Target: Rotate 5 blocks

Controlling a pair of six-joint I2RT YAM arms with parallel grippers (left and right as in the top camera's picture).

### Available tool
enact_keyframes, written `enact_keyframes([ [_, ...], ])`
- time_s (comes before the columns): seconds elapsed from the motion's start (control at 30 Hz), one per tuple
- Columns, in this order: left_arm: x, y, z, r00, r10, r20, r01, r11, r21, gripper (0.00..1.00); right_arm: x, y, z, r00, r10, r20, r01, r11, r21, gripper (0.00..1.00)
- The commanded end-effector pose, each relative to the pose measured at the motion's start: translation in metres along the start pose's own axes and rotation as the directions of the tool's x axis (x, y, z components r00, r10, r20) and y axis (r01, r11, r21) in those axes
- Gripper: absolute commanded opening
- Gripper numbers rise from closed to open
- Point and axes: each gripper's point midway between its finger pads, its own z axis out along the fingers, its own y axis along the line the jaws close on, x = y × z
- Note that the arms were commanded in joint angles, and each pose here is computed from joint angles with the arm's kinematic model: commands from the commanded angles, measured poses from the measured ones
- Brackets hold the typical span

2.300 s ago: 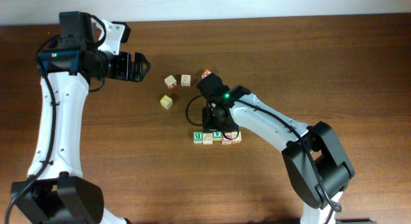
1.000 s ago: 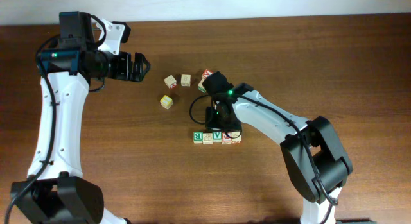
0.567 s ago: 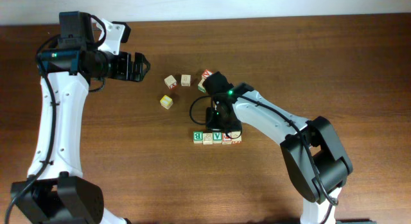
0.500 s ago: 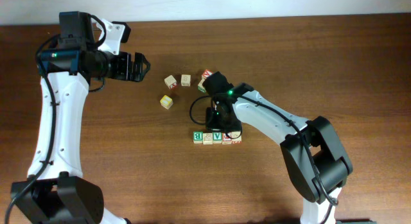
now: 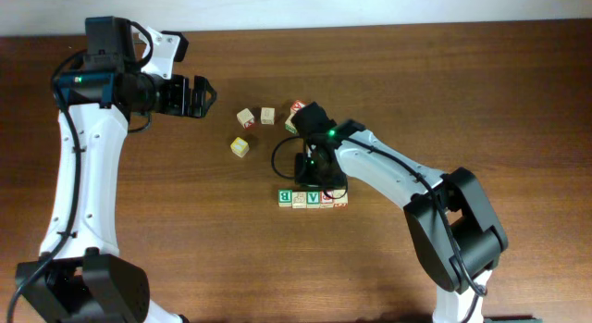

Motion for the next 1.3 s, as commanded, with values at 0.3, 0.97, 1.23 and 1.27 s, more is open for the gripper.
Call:
enact_keyframes([
  [0.3,-0.005,0.0,-0.004,1.0,0.023,0.014,-0.023,1.0,-0.006,0.99,-0.028,0.044,-0.007,0.982,-0.056,0.181,0.051,0.998,0.03,0.04],
  [0.97,-0.005,0.0,-0.004,1.0,0.023,0.014,-0.023,1.0,-0.006,0.99,-0.006,0.048,0.02,0.995,-0.038,0.09,0.036,0.999,0.025,0.04],
  [1.23,-0.005,0.0,-0.004,1.0,0.023,0.014,-0.023,1.0,-0.006,0.99,-0.002,0.047,0.02,0.997,-0.037,0.069,0.035,0.999,0.028,0.04],
  [1.27,-0.005,0.0,-0.004,1.0,0.023,0.014,-0.023,1.0,-0.006,0.99,-0.001,0.046,0.02,0.997,-0.036,0.066,0.034,0.999,0.03,0.04],
])
